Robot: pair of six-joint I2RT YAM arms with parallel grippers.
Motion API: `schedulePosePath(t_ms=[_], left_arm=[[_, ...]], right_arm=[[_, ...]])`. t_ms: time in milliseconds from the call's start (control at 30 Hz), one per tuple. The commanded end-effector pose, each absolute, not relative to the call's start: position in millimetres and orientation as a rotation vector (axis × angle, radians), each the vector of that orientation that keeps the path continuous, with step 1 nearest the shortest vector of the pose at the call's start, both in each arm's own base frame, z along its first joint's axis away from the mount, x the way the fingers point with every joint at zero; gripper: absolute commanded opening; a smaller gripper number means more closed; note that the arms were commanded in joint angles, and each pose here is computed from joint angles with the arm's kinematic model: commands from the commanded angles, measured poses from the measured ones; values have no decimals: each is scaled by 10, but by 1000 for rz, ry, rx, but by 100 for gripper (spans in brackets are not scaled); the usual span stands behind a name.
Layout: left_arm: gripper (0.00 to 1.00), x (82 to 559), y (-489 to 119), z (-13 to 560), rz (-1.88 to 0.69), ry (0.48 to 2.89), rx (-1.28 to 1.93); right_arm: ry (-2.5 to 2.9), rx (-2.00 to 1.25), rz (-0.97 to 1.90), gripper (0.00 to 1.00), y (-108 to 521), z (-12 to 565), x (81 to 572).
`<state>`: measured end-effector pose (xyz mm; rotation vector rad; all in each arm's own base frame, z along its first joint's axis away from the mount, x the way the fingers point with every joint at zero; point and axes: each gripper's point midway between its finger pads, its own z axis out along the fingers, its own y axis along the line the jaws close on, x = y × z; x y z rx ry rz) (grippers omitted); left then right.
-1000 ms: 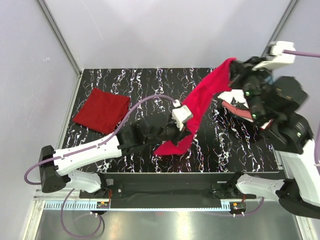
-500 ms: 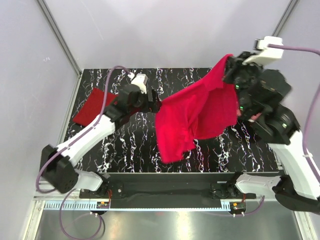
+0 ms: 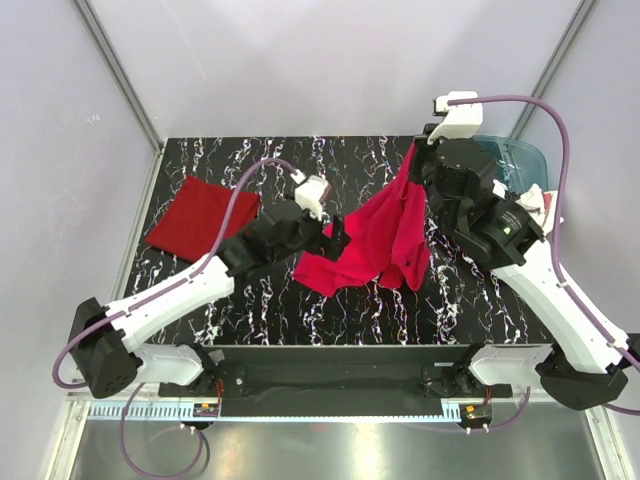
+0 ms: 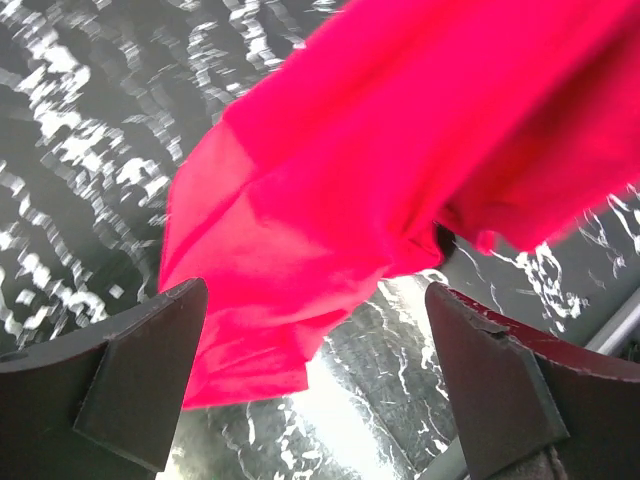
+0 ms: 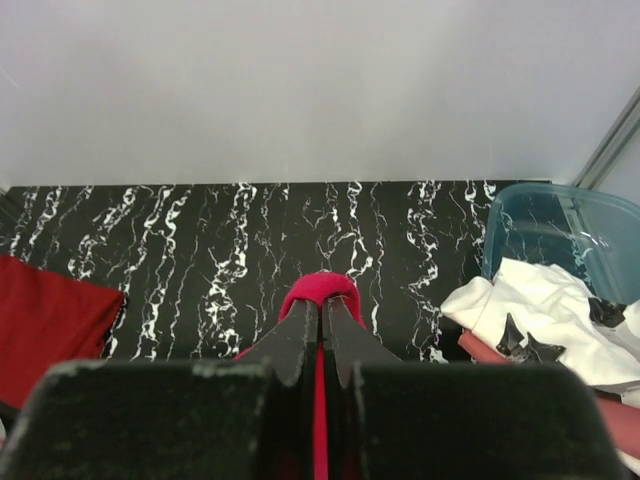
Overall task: Fold and stack the t-shirts
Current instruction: Flatten the tshirt out
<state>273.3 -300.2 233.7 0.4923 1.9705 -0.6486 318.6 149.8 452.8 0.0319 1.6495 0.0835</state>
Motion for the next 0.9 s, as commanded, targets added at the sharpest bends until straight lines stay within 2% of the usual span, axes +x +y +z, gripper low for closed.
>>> schedulePosePath(t_ms=[0, 167, 500, 700, 867], left_arm=[[96, 2678, -3320, 2376, -637, 1884, 634], [96, 2687, -3631, 2091, -547, 1928, 731], [96, 2911, -3741, 1081, -272, 2248, 796], [96, 2688, -3891, 620, -304, 2426, 1000], [93, 2585, -3864, 577, -331, 2463, 1022]], right_arm=[[1636, 113, 67, 0, 1372, 4542, 3261], [1717, 138, 161, 0, 1248, 4361, 3420], [1704, 212, 183, 0, 1007, 4381, 3500], [1680, 281, 210, 0, 860, 4285, 3576], [1701, 297, 221, 0, 830, 4124, 3615]])
